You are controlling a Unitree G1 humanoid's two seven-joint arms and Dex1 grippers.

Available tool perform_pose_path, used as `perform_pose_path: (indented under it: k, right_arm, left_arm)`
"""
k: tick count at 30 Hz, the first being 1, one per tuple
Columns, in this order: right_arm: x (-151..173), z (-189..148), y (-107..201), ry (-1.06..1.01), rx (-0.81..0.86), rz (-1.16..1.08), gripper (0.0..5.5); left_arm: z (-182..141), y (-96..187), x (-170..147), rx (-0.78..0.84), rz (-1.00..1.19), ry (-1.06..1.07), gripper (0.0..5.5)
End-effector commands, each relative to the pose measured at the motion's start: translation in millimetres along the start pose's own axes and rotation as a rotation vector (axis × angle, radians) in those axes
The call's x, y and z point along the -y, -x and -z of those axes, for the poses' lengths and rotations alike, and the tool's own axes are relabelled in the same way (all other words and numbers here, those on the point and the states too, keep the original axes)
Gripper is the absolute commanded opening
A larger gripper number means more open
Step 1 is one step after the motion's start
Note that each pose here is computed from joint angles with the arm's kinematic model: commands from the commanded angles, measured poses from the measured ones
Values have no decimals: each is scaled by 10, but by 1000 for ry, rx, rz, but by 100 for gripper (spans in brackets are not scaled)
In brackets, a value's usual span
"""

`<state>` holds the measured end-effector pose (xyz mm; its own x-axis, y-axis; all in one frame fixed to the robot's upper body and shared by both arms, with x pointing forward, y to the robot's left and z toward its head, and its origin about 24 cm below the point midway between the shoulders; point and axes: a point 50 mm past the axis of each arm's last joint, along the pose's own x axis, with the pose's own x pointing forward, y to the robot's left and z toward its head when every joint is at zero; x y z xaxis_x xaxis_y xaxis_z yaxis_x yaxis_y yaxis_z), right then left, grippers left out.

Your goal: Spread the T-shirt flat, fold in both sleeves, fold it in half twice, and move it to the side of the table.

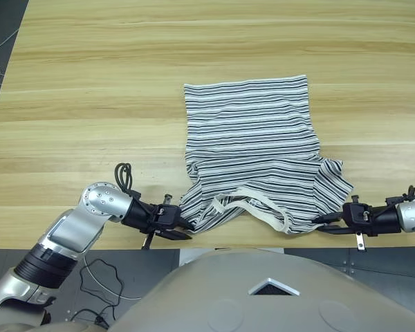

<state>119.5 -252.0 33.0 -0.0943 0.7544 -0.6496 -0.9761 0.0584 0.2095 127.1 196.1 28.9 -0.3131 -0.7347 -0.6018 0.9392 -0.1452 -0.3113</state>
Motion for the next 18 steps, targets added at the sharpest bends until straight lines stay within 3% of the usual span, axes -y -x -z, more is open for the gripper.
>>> perform_pose_path:
  k: [1, 3, 8, 11, 13, 15, 18]
  right_arm:
    - [-33, 43, 46, -66, -18, -26, 131]
    - [-16, -14, 94, -82, 25, -23, 168]
    - [219, -255, 362, -59, 184, 93, 174]
    - [396, -384, 514, -50, 281, 182, 174]
    - [562, -552, 583, -64, 455, 283, 174]
    - [782, -651, 468, -122, 553, 426, 174]
    - [1021, -782, 28, -178, 566, 563, 174]
  left_arm:
    - [41, 69, -46, -46, -25, -4, 157]
    - [47, 73, -51, -50, -29, -7, 187]
    - [46, 73, -90, -59, -54, -34, 259]
    - [53, 80, -120, -75, -70, -54, 259]
    - [27, 86, -148, -64, -87, -81, 259]
    - [30, 57, -162, -62, -89, -90, 259]
    - [39, 13, -156, -56, -87, -90, 259]
